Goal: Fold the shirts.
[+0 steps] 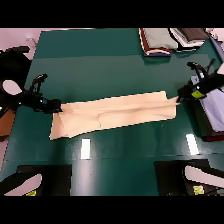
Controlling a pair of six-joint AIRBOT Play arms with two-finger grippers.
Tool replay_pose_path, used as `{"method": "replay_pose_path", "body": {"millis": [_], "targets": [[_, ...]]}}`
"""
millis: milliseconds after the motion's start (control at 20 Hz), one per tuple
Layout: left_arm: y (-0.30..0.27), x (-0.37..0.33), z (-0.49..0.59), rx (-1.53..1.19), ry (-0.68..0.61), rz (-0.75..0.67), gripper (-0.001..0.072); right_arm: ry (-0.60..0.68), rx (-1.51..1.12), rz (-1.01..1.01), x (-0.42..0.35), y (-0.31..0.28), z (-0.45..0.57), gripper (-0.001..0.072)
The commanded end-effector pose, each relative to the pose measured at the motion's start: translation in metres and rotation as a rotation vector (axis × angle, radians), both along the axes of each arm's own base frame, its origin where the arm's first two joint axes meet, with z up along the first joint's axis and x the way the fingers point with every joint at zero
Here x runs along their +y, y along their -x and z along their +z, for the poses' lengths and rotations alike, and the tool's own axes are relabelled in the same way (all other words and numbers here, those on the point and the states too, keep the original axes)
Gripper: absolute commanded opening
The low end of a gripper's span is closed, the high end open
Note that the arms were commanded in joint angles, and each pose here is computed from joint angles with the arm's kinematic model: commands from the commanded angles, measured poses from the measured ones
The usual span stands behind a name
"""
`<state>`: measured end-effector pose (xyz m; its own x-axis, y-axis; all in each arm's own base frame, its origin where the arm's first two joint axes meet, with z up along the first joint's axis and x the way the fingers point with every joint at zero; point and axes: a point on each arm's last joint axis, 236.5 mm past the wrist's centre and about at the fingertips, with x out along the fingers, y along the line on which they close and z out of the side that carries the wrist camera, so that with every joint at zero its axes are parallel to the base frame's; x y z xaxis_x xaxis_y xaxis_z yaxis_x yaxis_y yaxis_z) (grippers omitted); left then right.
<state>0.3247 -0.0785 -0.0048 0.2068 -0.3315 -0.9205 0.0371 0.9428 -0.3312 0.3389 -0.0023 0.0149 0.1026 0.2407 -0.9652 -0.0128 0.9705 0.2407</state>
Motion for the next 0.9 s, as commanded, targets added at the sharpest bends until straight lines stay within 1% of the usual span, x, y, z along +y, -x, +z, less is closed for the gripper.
{"method": "replay_pose_path", "body": {"millis": [0, 50, 100, 150, 200, 250, 300, 350, 400, 450, 500, 550, 700, 850], "targets": [[-0.03, 0.004, -0.004, -0.067, -0.01, 0.031, 0.0025, -0.032, -0.03, 0.037, 0.019, -0.046, -0.008, 0.0021], [-0.034, 0.005, -0.002, -0.085, -0.01, 0.037, 0.0029, -0.035, -0.03, 0.047, 0.022, -0.055, -0.01, 0.0094], [-0.037, 0.005, 0.0, -0.097, -0.011, 0.041, 0.0269, -0.055, -0.036, 0.049, 0.026, -0.063, -0.01, 0.0318], [-0.039, 0.005, 0.003, -0.102, -0.008, 0.05, 0.0531, -0.075, -0.045, 0.053, 0.03, -0.069, -0.008, 0.04], [-0.041, 0.004, 0.007, -0.108, -0.006, 0.049, 0.0545, -0.103, -0.063, 0.069, 0.033, -0.074, -0.005, 0.04], [-0.043, 0.003, 0.012, -0.112, -0.002, 0.045, 0.0545, -0.134, -0.08, 0.077, 0.035, -0.077, -0.002, 0.0401], [-0.043, 0.002, 0.017, -0.111, 0.003, 0.04, 0.0544, -0.167, -0.087, 0.081, 0.035, -0.076, 0.001, 0.0422], [-0.042, -0.001, 0.021, -0.105, 0.017, 0.036, 0.0421, -0.187, -0.079, 0.074, 0.029, -0.073, 0.003, 0.0481], [-0.04, -0.007, 0.023, -0.098, 0.043, 0.035, 0.0212, -0.205, -0.066, 0.06, 0.021, -0.068, 0.002, 0.0555], [-0.038, -0.012, 0.024, -0.09, 0.067, 0.035, 0.0101, -0.216, -0.048, 0.027, 0.01, -0.062, -0.003, 0.0615], [-0.038, -0.017, 0.026, -0.087, 0.092, 0.038, 0.0076, -0.244, -0.025, -0.009, 0.004, -0.055, -0.009, 0.0652], [-0.039, -0.024, 0.03, -0.089, 0.124, 0.038, 0.0024, -0.287, 0.003, -0.061, -0.005, -0.046, -0.018, 0.0685], [-0.034, -0.05, 0.031, -0.096, 0.135, -0.023, 0.0024, -0.398, 0.055, -0.194, -0.019, -0.024, -0.054, 0.0688], [-0.036, -0.092, 0.037, -0.161, 0.148, -0.088, 0.0023, -0.502, 0.116, -0.232, -0.006, -0.008, -0.084, 0.0674]]}}
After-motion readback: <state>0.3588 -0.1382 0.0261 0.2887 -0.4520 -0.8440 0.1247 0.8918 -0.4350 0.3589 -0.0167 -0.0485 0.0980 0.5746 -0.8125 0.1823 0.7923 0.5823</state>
